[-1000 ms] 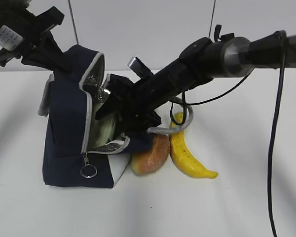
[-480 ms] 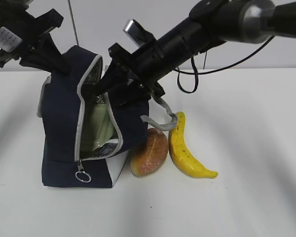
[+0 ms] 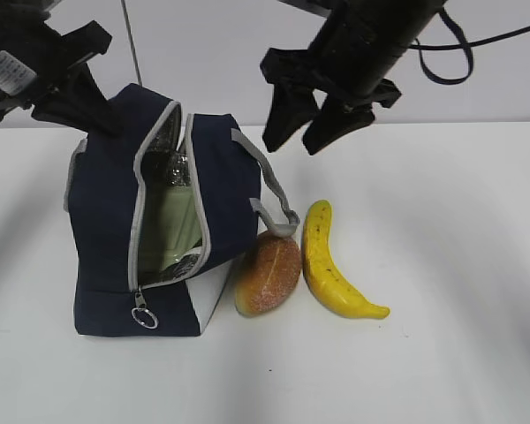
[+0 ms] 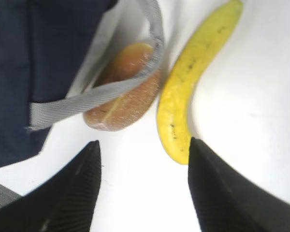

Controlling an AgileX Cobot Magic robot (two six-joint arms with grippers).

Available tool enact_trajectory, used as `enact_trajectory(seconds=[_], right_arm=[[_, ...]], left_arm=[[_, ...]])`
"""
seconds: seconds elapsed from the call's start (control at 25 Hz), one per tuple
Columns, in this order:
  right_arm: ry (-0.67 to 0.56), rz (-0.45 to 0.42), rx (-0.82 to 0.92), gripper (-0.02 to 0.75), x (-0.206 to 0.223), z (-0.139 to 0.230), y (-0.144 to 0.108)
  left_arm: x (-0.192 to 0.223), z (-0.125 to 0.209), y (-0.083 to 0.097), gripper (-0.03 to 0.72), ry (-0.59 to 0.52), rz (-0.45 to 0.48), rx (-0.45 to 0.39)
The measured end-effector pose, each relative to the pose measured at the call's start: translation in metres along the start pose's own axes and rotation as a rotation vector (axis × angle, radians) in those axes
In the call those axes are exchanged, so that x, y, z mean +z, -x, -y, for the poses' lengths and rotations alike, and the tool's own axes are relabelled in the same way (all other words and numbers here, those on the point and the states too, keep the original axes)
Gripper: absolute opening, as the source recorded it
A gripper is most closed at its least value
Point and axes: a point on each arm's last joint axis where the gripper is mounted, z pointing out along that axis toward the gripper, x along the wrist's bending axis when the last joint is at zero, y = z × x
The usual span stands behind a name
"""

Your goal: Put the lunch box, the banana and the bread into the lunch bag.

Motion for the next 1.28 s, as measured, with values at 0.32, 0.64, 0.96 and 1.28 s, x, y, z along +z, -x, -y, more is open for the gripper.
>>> enact_trajectory(seconds=[0.32, 0.64, 0.96, 1.28], right_arm=[[-0.034, 0.237, 0.104, 0.424, -0.002, 0.046, 0.02], [-0.128, 0.27, 0.153, 0.424, 0.036, 0.064, 0.039], [-0.184, 0.25, 0.202, 0.464, 0.08, 0.065, 0.057], [-0.092, 0.237, 0.233, 0.575, 0.086, 0.057, 0.059]], left_arm=[[0.0, 0.0, 0.0, -0.003, -0.002, 0.0, 0.0], [0.0, 0.0, 0.0, -0.003, -0.005, 0.0, 0.001], [0.0, 0.001, 0.0, -0.003, -0.009, 0.001, 0.001], [0.0, 0.001, 0.0, -0.003, -0.01, 0.001, 0.001]])
